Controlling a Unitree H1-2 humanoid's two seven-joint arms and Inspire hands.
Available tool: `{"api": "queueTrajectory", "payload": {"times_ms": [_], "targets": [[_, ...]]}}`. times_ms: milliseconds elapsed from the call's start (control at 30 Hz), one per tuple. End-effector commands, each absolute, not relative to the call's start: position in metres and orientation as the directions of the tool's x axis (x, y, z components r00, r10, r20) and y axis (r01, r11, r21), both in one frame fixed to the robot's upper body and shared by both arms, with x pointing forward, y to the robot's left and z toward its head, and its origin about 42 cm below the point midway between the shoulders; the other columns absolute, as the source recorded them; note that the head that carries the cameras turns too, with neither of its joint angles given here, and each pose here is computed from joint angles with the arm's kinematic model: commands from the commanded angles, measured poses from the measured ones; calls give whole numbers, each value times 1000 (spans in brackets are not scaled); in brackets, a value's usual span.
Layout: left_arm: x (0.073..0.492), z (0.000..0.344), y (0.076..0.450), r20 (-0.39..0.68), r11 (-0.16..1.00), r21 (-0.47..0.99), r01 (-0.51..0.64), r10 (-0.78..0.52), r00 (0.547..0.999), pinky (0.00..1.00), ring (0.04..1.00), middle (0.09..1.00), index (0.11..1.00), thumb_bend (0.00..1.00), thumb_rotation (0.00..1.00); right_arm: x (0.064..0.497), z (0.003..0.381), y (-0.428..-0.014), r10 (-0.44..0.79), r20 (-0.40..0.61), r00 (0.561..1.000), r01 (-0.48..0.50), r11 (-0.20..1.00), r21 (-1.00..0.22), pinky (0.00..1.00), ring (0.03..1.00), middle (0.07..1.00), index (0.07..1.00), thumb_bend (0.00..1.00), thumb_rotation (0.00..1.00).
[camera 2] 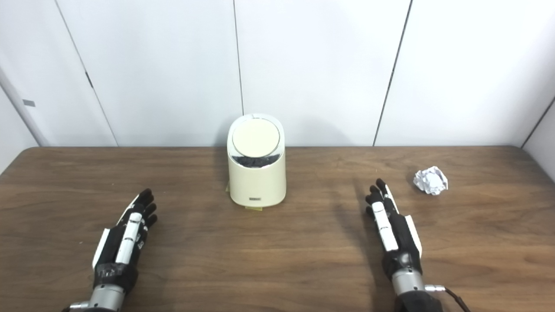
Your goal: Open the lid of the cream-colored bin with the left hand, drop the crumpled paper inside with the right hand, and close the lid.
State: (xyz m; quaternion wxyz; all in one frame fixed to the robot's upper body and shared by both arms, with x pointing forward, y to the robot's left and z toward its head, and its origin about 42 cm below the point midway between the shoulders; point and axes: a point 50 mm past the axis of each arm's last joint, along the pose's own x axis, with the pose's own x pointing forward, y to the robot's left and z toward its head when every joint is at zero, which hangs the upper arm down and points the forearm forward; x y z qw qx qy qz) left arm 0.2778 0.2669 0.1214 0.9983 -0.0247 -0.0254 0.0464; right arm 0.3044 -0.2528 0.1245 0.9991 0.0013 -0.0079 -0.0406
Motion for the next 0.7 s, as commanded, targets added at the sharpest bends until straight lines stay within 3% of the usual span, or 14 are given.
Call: {"api": "queueTrajectory", "payload": {"times_ms": [0,433,500,667], "targets": [[284,133,267,92,995,-44,-87,91,992,978,957,952,963,435,749,312,142,-254,-70,88,994,70,998,5,935,932,958,984,485,851],[285,136,267,106,994,-53,-90,96,990,964,951,943,955,443,720,313,142,-253,-71,87,994,71,997,-3,929,929,956,980,476,863],[286,138,267,117,995,-52,-87,93,989,963,952,941,954,441,683,314,141,-254,-73,83,994,73,997,1,929,930,955,978,477,859],[291,150,265,149,995,-27,-94,97,984,961,948,932,950,566,494,315,136,-257,-77,72,994,75,997,18,939,937,959,974,494,841]]}}
